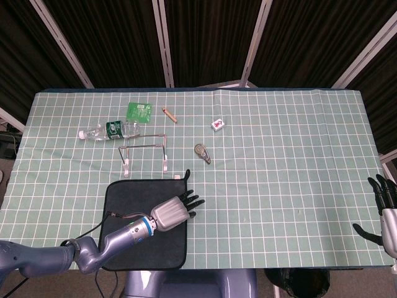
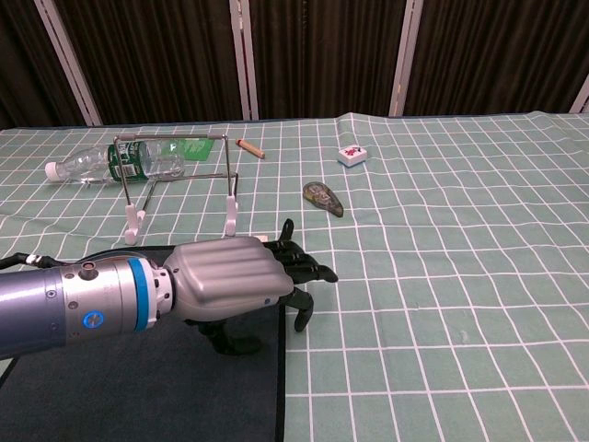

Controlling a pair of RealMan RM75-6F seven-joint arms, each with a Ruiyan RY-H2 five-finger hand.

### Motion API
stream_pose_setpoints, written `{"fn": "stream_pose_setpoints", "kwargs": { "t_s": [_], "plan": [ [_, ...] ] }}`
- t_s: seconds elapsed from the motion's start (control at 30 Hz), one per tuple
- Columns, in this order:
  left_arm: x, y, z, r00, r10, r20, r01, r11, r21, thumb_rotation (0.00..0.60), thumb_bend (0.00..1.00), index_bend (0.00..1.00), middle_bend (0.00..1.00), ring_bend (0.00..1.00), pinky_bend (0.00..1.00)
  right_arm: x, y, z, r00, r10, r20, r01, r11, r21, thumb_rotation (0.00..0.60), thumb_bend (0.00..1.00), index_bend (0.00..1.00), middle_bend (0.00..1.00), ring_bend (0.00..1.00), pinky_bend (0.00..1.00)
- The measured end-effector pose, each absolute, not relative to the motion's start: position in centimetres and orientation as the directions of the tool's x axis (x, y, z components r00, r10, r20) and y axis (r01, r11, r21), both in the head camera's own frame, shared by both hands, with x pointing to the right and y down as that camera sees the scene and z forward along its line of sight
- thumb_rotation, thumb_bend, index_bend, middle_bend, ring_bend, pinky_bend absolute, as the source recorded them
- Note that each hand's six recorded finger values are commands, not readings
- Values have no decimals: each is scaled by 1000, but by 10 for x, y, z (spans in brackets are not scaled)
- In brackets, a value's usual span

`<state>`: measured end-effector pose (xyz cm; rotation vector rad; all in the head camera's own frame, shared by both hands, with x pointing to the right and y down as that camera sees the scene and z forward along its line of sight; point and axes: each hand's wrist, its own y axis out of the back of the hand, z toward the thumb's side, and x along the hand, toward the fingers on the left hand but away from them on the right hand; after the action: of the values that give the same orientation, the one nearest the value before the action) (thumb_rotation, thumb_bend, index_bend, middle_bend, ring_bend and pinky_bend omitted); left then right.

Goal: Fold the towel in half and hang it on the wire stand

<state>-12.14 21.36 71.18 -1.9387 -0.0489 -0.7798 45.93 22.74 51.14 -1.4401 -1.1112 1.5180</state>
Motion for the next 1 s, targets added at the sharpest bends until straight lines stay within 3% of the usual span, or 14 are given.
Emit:
{"fn": "stream_pose_setpoints", "kwargs": {
  "t_s": [0.87, 1.0],
  "plan": [
    [-129, 213, 713, 777, -298, 554, 370, -496, -786, 600, 432, 479, 0, 0, 0, 460, 228, 511, -82, 936, -344, 43, -341, -939, 600, 0, 0, 0, 0, 0],
    [-131, 212, 713, 776, -302, 554, 367, -498, -786, 600, 481, 537, 0, 0, 0, 460, 228, 511, -80, 936, -344, 44, -341, -939, 600, 0, 0, 0, 0, 0]
  ]
}}
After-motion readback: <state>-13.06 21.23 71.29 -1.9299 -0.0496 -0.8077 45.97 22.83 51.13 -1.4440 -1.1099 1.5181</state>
